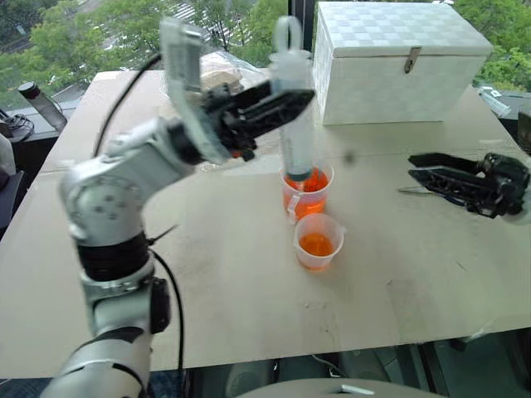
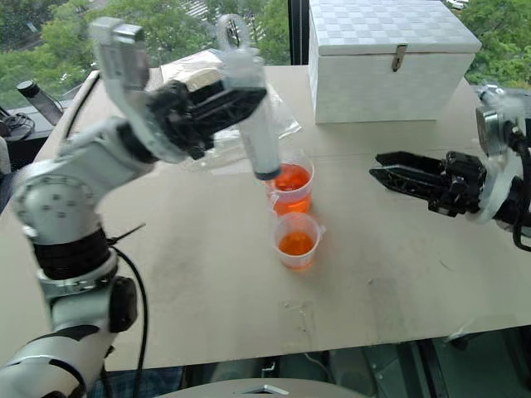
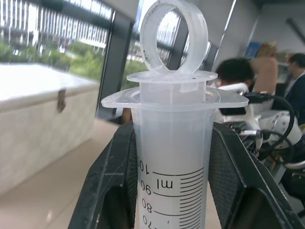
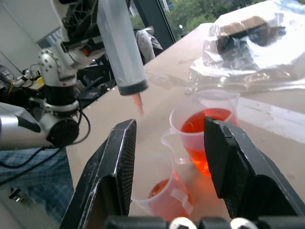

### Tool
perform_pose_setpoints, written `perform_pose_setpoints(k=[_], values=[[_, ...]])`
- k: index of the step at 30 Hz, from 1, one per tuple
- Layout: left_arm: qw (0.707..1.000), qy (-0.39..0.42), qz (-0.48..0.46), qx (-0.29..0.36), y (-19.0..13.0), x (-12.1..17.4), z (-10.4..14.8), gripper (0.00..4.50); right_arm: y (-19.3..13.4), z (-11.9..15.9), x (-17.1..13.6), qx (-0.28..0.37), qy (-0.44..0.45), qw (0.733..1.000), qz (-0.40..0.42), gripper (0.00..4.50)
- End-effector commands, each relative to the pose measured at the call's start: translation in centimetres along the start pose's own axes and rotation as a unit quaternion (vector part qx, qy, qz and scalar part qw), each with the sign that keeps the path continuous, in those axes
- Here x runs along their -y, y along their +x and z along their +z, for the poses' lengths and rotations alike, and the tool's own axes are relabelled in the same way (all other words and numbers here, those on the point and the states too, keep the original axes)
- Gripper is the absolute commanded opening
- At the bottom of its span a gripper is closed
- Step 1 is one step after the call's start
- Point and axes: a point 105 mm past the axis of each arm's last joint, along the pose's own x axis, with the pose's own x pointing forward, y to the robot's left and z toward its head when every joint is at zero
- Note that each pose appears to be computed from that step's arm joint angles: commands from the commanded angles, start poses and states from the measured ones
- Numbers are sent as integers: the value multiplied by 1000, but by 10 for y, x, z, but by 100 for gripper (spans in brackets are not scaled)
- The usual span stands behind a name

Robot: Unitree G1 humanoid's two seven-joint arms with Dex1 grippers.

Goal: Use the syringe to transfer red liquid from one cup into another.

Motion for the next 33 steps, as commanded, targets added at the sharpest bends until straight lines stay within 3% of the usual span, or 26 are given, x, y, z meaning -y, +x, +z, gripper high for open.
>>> perform_pose_setpoints(k=[1, 4, 7, 14, 15, 17, 20, 21, 22, 26, 30, 31, 33], values=[[995, -16, 71, -64, -34, -14, -11, 142, -5, 1, -7, 3, 3, 1000, 13, 234], [981, -63, 120, -141, -69, -23, -34, 142, -4, -12, -6, -20, 14, 1000, 13, 234], [950, -87, 184, -239, -93, -39, -76, 142, -2, -25, -2, -37, 27, 999, 14, 234], [905, -54, 264, -330, -115, -72, -117, 142, -3, -42, 3, -63, 28, 998, -2, 234], [899, -42, 275, -339, -115, -80, -122, 142, -6, -52, 12, -79, 12, 996, -33, 234], [890, -16, 294, -349, -115, -93, -127, 241, -14, -69, 27, -108, -16, 990, -84, 240], [896, 4, 304, -322, -109, -104, -121, 359, -23, -82, 38, -82, -70, 987, -117, 240], [900, 11, 303, -314, -107, -105, -118, 424, -25, -84, 39, -72, -82, 986, -123, 240], [903, 32, 303, -302, -105, -106, -113, 449, -27, -89, 38, -66, -87, 986, -125, 240], [935, 92, 270, -209, -94, -91, -78, 449, -39, -95, 42, -2, -27, 986, -162, 240], [957, 103, 222, -153, -96, -53, -68, 450, -49, -121, 45, -51, -78, 979, -181, 364], [962, 92, 204, -159, -96, -41, -75, 450, -48, -123, 45, -46, -86, 979, -181, 430], [970, 75, 147, -178, -93, -9, -93, 450, -47, -126, 47, -31, -97, 977, -185, 442]])
